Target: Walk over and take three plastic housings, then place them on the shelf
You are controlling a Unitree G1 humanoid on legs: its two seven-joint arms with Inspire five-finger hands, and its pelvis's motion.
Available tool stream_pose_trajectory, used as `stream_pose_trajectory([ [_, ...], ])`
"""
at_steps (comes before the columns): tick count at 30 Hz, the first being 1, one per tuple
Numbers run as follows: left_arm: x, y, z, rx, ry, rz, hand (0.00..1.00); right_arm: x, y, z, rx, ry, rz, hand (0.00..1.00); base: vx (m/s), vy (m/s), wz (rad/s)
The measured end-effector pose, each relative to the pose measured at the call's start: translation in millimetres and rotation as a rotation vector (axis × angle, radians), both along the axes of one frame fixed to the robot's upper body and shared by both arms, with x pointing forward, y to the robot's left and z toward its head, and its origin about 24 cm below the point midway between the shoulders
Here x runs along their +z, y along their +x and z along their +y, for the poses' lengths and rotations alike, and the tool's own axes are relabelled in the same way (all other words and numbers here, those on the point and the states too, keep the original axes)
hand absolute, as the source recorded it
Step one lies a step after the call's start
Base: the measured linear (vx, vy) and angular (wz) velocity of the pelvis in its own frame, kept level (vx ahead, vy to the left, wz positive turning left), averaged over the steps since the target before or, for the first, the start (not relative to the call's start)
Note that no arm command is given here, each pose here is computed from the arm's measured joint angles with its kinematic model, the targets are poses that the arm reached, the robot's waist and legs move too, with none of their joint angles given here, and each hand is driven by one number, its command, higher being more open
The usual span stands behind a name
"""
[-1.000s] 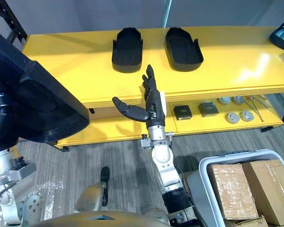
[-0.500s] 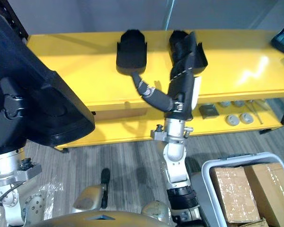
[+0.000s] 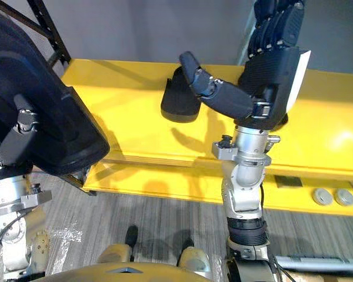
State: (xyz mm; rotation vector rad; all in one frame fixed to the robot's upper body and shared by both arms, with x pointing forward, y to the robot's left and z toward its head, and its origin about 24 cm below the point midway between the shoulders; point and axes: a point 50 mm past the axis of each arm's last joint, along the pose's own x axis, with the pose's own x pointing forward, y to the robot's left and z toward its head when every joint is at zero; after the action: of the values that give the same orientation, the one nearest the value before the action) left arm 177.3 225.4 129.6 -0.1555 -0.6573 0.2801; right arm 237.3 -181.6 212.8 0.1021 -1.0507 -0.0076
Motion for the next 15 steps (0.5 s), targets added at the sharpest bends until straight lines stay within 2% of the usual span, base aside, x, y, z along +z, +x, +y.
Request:
stream_pose_trajectory([
  [4, -5.3, 5.6, -12.3, -0.056, -0.012, 0.044, 0.00, -20.2, 1.1, -13.3, 0.036, 0.083, 0.114, 1.00, 0.12, -0.094, 0.40],
  [8, -7.2, 9.4, -21.0, -0.075, 0.019, 0.069, 0.00, -36.4, 0.7, -4.2, 0.095, 0.105, 0.187, 1.00, 0.03, 0.062, 0.29],
  [11, -18.7, 14.4, -25.1, -0.090, 0.059, 0.131, 0.00, -46.9, -0.6, -2.3, 0.097, 0.131, 0.242, 1.00, 0.00, 0.191, 0.45],
  [15, -24.7, 8.0, -18.7, -0.076, 0.085, 0.172, 0.00, -62.4, -4.1, 4.4, 0.107, 0.180, 0.306, 1.00, 0.05, 0.436, -0.21],
])
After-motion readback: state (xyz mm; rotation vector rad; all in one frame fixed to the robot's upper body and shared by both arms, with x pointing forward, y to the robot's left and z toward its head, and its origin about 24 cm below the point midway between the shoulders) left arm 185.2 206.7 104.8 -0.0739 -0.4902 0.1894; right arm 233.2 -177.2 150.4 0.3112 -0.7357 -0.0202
